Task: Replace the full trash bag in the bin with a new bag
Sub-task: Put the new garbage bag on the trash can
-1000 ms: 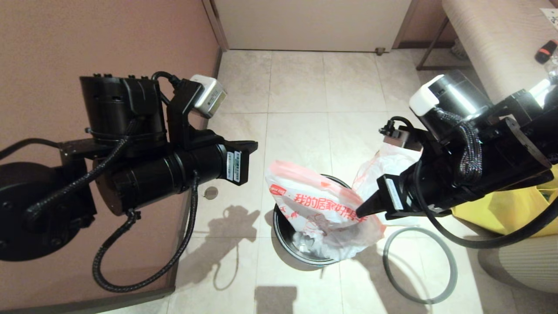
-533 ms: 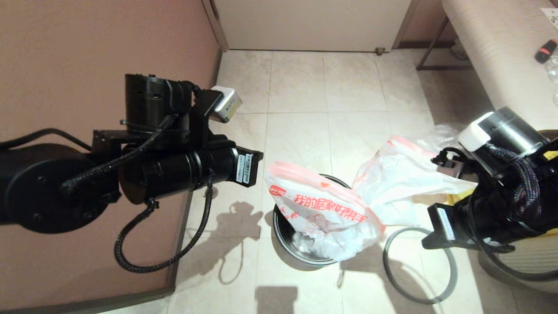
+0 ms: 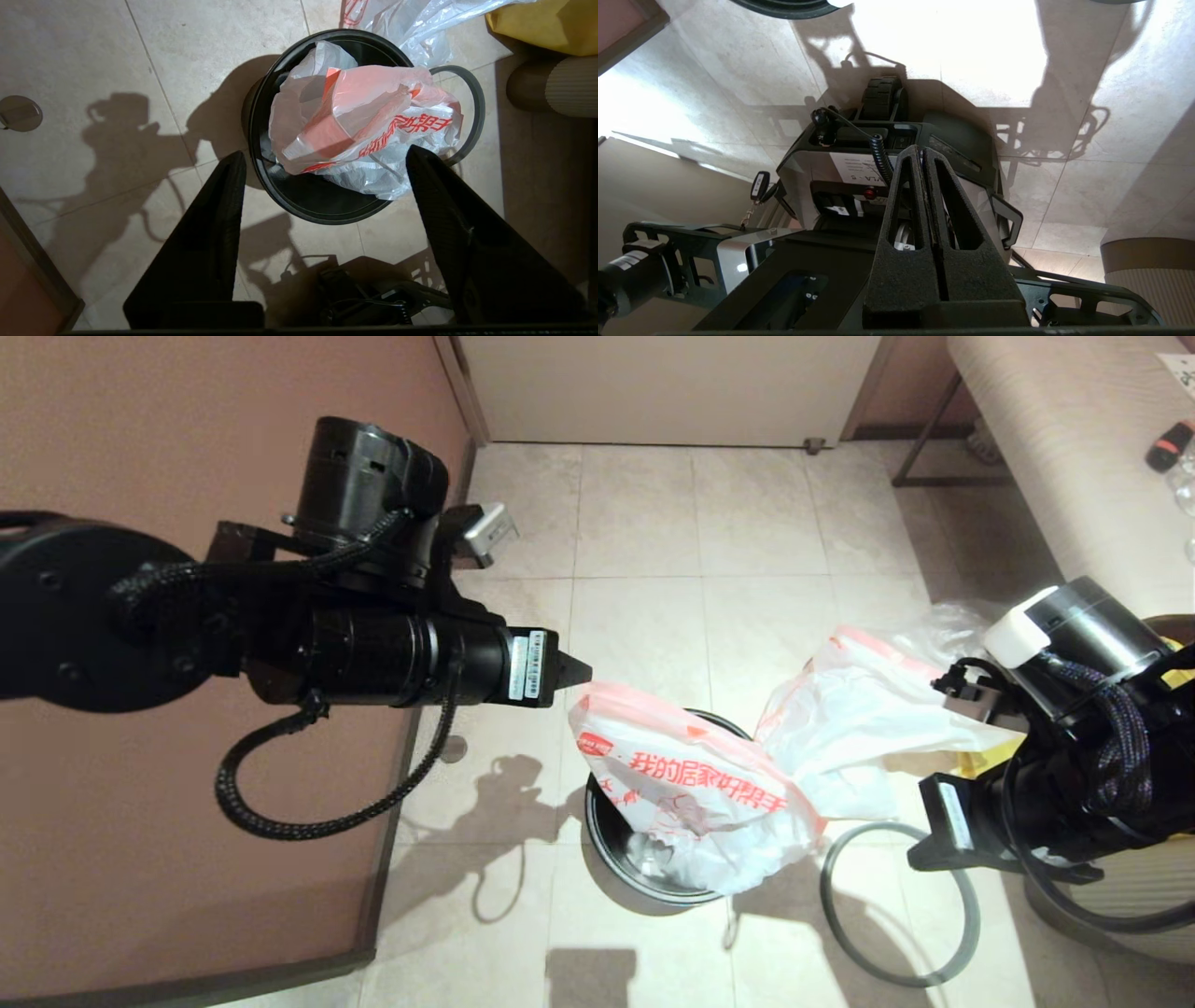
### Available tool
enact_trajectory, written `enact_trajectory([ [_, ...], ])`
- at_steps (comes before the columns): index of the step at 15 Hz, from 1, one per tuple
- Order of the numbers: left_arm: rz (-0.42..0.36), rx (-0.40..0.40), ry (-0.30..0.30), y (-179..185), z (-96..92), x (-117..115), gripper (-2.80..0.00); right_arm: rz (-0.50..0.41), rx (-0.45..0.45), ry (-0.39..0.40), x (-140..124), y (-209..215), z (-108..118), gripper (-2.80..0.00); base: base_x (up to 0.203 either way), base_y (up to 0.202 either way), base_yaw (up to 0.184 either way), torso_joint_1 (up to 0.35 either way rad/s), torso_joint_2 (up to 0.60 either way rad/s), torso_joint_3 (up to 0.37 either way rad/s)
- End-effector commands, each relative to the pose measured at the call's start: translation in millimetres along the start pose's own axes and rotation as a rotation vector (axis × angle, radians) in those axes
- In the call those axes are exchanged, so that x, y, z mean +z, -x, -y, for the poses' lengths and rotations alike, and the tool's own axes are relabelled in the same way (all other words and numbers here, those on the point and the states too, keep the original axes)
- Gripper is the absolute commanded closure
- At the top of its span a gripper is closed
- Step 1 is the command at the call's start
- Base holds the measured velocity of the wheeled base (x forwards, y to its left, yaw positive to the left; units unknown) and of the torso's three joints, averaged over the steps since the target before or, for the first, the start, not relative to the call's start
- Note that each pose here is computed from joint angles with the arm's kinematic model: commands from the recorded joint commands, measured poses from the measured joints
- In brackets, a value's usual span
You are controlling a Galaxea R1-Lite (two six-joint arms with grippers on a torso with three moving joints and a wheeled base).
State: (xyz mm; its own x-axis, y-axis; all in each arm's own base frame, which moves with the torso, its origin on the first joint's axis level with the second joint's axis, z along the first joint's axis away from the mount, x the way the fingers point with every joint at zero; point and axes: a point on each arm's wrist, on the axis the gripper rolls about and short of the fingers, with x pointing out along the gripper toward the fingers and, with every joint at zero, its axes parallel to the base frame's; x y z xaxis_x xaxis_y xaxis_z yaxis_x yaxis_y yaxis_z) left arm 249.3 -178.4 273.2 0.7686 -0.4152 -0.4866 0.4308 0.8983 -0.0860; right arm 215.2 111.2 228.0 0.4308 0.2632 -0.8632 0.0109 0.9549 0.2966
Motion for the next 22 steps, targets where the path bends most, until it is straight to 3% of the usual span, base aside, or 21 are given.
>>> enact_trajectory([
  [1,-0.048,0.012,0.001,-23.2,1.3,-5.2,-2.8,-0.007,-0.002,-0.004,0.1,-1.2,-0.3,0.0,0.0,0.0,0.0,0.0,0.0,0.0],
  [4,-0.069,0.036,0.022,-50.7,2.2,-9.4,-2.8,-0.008,-0.002,-0.004,-0.4,-1.1,0.1,0.0,0.0,0.0,0.0,0.0,0.0,0.0],
  [7,-0.067,0.127,0.022,-72.1,2.1,-12.7,-2.8,-0.02,-0.004,-0.006,-1.9,-3.5,1.0,0.0,0.0,0.0,0.0,0.0,0.0,0.0],
  [12,-0.058,0.137,0.031,-75.6,2.6,-14.0,-2.8,0.011,0.013,-0.003,-3.3,-8.1,2.2,0.0,0.0,0.0,0.0,0.0,0.0,0.0],
  [18,-0.253,0.237,-0.003,-78.7,-8.6,-38.9,-2.8,0.013,0.011,-0.002,-0.1,-11.0,0.3,0.0,0.0,0.0,0.0,0.0,0.0,0.0],
  [22,-0.312,0.264,-0.004,-110.4,-12.7,-54.1,-2.8,-0.003,0.013,0.004,-4.1,-11.9,0.1,0.0,0.0,0.0,0.0,0.0,0.0,0.0],
])
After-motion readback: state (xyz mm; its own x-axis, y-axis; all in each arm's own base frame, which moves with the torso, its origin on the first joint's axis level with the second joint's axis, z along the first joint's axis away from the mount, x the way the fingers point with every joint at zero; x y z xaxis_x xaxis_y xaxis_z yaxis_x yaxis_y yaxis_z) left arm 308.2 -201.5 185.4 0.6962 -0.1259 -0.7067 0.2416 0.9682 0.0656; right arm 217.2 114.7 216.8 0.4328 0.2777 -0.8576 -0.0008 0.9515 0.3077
